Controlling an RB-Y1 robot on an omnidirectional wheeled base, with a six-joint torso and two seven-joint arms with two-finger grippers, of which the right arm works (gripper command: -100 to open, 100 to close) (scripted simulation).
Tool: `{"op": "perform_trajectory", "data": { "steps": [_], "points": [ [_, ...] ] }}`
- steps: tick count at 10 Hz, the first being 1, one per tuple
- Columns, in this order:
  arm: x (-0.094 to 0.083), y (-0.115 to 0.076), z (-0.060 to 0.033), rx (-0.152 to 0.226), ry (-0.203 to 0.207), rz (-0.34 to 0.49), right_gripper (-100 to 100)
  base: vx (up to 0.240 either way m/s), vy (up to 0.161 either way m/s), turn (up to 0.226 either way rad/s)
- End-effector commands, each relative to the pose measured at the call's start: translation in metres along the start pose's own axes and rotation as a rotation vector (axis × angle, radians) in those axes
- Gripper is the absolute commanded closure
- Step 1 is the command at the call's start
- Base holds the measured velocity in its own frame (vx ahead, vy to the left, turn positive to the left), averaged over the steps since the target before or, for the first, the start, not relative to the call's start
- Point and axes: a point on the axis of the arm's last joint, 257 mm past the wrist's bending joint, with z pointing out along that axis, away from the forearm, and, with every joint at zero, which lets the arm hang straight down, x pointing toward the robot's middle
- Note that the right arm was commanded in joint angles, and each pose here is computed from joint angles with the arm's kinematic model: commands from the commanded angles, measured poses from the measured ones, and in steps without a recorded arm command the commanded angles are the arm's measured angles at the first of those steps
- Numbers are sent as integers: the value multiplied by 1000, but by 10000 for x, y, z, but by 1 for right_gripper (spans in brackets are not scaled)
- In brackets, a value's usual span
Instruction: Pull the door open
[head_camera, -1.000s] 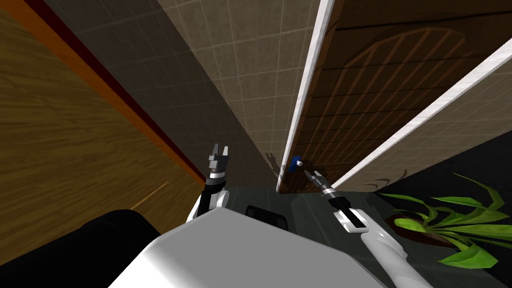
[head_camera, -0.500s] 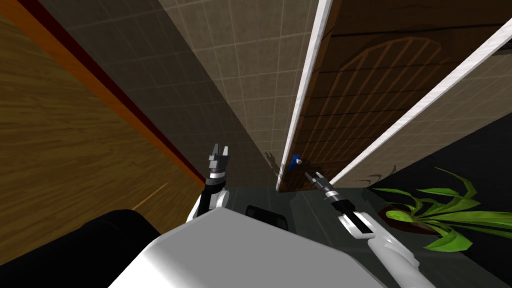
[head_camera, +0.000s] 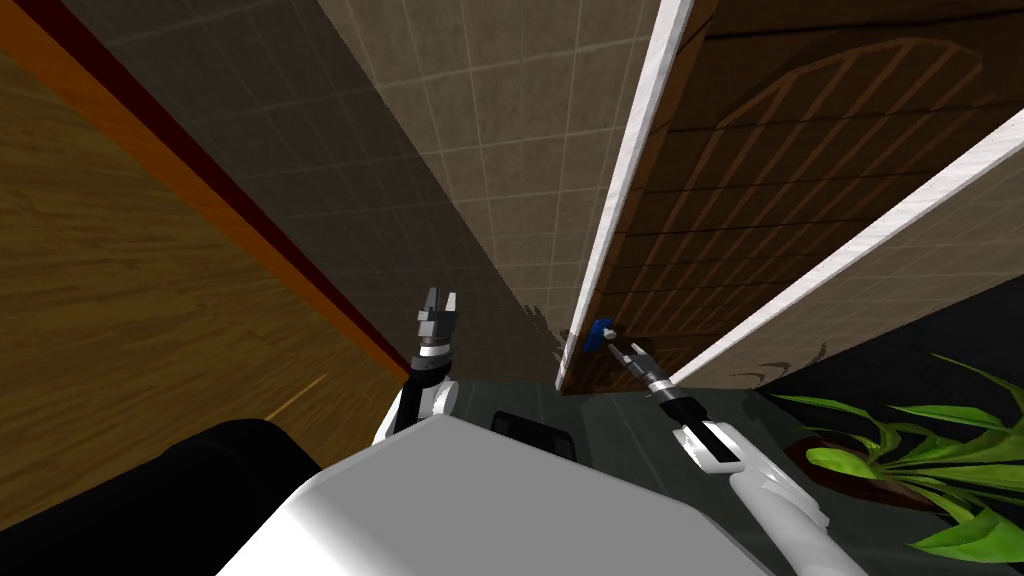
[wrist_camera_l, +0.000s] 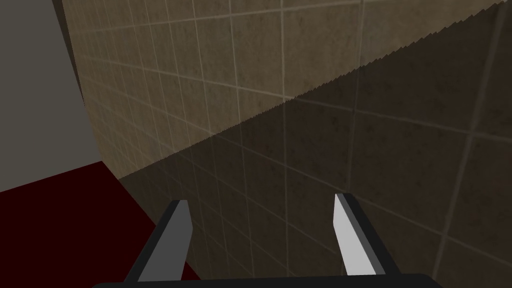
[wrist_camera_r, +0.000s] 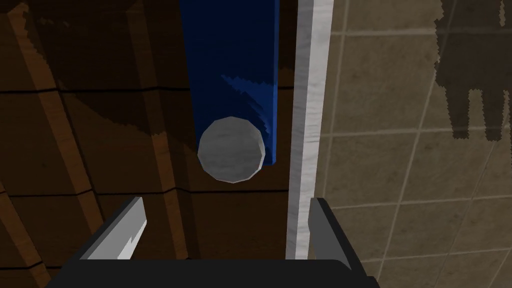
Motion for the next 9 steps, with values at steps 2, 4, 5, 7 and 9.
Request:
{"op": "perform_trajectory", "data": {
  "steps": [2, 4, 5, 7, 9],
  "points": [
    [3, -11, 38, 14, -1, -1, -100, 224, 54, 51],
    [7, -12, 41, 15, -1, -1, -100, 156, 27, 24],
    [7, -12, 41, 15, -1, -1, 100, -11, -2, -10],
    [7, -12, 41, 15, -1, -1, 100, -34, -7, 4],
    [7, -12, 41, 15, -1, -1, 100, -12, -5, 2]
  ]
}}
